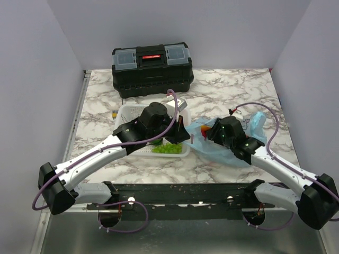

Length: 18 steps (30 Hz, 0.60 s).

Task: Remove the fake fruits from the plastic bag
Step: Take out the fake fruit from the plastic bag.

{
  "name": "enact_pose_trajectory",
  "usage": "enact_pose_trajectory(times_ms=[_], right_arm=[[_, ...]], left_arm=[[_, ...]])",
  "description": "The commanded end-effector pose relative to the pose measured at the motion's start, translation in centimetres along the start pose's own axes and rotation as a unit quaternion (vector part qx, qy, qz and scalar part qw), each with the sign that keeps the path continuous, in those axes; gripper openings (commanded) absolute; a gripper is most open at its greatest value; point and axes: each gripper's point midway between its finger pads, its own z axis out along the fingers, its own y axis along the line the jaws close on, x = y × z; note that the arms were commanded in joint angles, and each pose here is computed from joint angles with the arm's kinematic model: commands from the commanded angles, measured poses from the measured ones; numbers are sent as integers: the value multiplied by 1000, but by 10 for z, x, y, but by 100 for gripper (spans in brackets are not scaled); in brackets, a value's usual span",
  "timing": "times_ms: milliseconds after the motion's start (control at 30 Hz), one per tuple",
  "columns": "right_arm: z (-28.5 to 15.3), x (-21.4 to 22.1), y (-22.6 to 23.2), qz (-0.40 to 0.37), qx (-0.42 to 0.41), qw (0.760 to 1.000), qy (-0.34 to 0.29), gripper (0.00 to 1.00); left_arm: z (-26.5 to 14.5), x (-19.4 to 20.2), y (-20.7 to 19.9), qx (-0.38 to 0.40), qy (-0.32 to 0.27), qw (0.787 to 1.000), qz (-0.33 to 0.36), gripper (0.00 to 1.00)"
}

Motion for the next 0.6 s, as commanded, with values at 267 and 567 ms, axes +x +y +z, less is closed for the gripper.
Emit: enact_pose_trajectory(times_ms=[267,567], right_arm=[[30,7,20,-65,-46,996,34,56],[29,28,56,-84,-156,981,80,71]], left_arm=[[-6,-5,-27,43,3,999,12,0],[-3,-7,-34,52,6,998,17,0]])
